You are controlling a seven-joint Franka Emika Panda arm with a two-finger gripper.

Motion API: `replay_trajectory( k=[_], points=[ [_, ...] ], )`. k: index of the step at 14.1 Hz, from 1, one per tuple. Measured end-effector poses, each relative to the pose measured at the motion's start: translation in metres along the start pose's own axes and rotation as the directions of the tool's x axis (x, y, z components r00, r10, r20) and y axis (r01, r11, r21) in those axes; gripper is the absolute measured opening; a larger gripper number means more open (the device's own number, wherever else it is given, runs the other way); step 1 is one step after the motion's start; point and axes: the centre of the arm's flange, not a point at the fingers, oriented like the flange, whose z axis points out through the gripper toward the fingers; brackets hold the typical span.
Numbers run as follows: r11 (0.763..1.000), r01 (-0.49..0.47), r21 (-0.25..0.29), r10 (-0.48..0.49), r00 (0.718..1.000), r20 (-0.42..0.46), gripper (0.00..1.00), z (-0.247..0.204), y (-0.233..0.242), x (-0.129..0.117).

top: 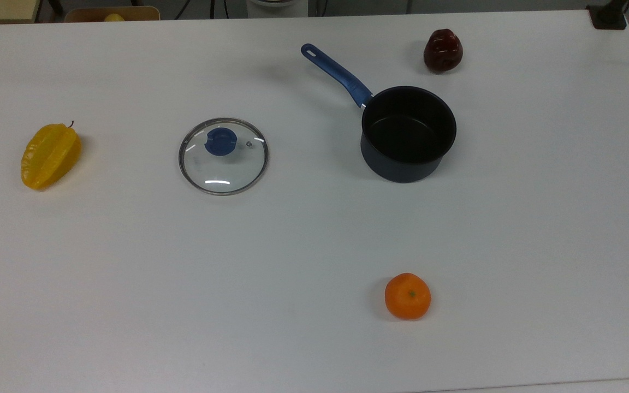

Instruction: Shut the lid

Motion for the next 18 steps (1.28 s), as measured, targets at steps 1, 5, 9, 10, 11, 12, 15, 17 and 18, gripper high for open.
replay_trajectory(
  k=[1, 5, 9, 10, 11, 12, 15, 17, 18],
  points=[
    [1.000, 0.003, 0.000, -0.003, 1.000, 0.002, 1.00, 0.001, 0.004, 0.000],
    [1.000, 0.002, 0.011, -0.002, 1.000, -0.014, 1.00, 0.056, 0.010, 0.013],
    [1.000, 0.016, 0.014, -0.016, 0.998, -0.062, 1.00, 0.142, 0.001, 0.022],
    [1.000, 0.023, 0.014, -0.022, 0.996, -0.090, 1.00, 0.166, -0.003, 0.023],
    [1.000, 0.028, 0.015, -0.026, 0.993, -0.113, 1.00, 0.180, -0.006, 0.023],
    [0.999, 0.033, 0.016, -0.031, 0.989, -0.144, 1.00, 0.197, -0.009, 0.025],
    [0.999, 0.039, 0.019, -0.035, 0.984, -0.177, 1.00, 0.235, -0.013, 0.036],
    [0.999, 0.041, 0.021, -0.036, 0.982, -0.186, 1.00, 0.252, -0.014, 0.043],
    [0.999, 0.042, 0.021, -0.037, 0.981, -0.192, 1.00, 0.257, -0.015, 0.045]
  ],
)
